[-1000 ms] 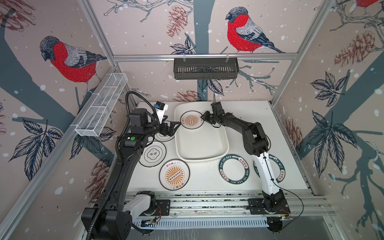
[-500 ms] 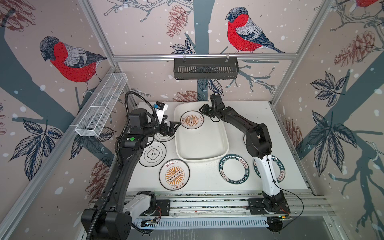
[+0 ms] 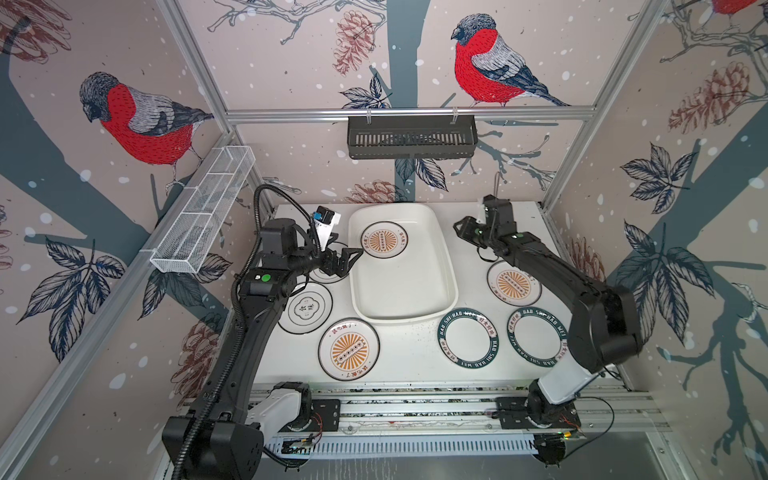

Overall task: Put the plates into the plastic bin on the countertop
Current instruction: 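Withdraw the right gripper from the tray toward the next orange-sunburst plate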

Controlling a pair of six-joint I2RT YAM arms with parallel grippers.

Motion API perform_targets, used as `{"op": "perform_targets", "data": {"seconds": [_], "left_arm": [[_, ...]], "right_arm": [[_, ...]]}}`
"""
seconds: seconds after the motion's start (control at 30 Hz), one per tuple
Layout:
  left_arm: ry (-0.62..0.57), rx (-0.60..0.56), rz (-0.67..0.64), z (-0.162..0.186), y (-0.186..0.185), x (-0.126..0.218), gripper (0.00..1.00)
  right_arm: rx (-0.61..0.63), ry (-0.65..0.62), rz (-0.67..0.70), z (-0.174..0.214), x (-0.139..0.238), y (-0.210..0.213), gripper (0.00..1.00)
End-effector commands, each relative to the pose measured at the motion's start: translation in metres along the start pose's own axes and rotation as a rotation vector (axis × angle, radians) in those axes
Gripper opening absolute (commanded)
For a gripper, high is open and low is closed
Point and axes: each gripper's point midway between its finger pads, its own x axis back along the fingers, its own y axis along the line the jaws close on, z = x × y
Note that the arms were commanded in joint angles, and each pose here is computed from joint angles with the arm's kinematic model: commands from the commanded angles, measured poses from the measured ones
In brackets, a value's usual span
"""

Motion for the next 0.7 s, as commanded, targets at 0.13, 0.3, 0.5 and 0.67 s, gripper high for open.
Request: {"op": "perform_targets", "data": {"seconds": [0.13,0.3,0.5,0.67], "left_arm": [[-0.032,-0.039,0.082,-0.003,-0.015,0.000,0.77],[-0.051,-0.033,0.087,-0.005,-0.018,0.002,0.72],[-0.060,-0.028,0.080,-0.001,-0.017,0.001,0.81],[-0.052,-0.017,0.081,0.002,-0.014,-0.004,0.94]], "right_arm": [[-0.131,-0.117,0.119,-0.004,0.060,-0.082,0.43],[-0.251,-0.201,0.193,0.001,0.097,-0.138,0.49],[-0.336,-0.224,0.296,0.008,0.122,-0.190,0.52],[-0.397,-0.219,0.378,0.013,0.132,-0.228,0.53]]}}
